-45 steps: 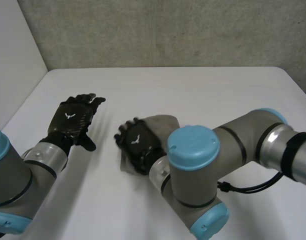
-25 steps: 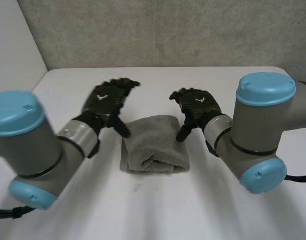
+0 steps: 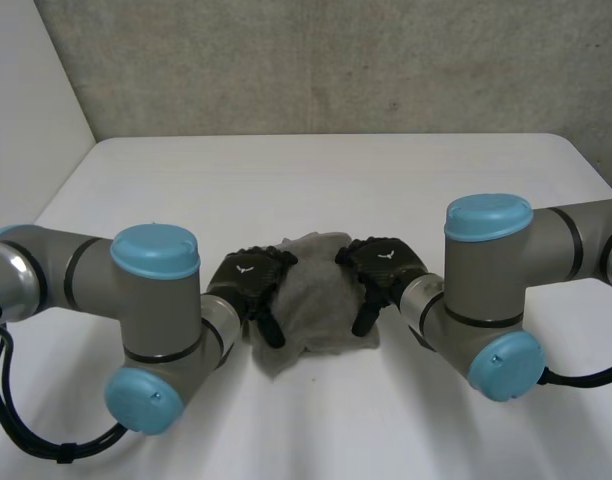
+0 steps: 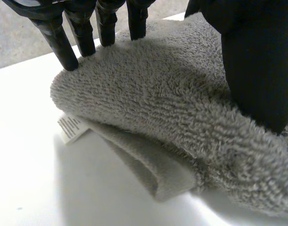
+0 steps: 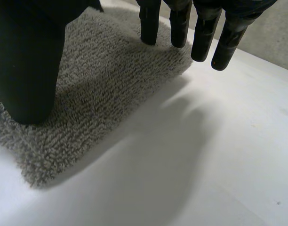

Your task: Fold the laundry

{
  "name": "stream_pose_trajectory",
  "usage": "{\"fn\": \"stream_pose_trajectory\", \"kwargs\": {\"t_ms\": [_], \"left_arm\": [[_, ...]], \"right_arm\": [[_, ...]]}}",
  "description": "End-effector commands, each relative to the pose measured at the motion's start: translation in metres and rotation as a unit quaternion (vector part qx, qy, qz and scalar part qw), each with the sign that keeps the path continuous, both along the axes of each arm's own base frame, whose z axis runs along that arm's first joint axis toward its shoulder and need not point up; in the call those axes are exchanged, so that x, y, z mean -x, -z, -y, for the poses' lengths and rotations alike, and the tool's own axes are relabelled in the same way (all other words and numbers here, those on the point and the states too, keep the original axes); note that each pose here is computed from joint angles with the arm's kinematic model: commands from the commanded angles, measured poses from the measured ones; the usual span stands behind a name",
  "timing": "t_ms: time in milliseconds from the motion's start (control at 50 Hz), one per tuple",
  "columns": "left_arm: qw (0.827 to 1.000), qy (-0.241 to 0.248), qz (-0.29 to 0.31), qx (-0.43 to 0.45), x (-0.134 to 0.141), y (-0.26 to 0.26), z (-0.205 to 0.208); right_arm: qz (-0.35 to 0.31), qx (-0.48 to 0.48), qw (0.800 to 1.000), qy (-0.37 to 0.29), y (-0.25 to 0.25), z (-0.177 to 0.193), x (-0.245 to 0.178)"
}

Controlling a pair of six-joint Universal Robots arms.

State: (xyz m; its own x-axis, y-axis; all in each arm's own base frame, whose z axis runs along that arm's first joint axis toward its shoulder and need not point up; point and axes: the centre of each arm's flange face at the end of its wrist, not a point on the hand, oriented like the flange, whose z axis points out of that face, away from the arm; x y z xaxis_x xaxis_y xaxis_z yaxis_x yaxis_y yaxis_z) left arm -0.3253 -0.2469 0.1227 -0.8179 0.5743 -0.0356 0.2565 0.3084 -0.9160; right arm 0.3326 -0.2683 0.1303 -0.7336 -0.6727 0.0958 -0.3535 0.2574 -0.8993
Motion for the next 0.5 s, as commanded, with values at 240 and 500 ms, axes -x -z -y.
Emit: {"fn": "stream_pose_trajectory", "kwargs": {"t_ms": [240,500], "left_arm": [[0.980,-0.008,-0.073,0.184,-0.018,-0.152,-0.006],[0.965,-0.105,-0.132,0.200,-0.081,-0.231,0.007]], "right_arm": [[0.052,0.183,0.975,0.111,-0.149,0.015,0.047],[0.061,0.240,0.950,0.189,-0.229,-0.023,0.095]]}}
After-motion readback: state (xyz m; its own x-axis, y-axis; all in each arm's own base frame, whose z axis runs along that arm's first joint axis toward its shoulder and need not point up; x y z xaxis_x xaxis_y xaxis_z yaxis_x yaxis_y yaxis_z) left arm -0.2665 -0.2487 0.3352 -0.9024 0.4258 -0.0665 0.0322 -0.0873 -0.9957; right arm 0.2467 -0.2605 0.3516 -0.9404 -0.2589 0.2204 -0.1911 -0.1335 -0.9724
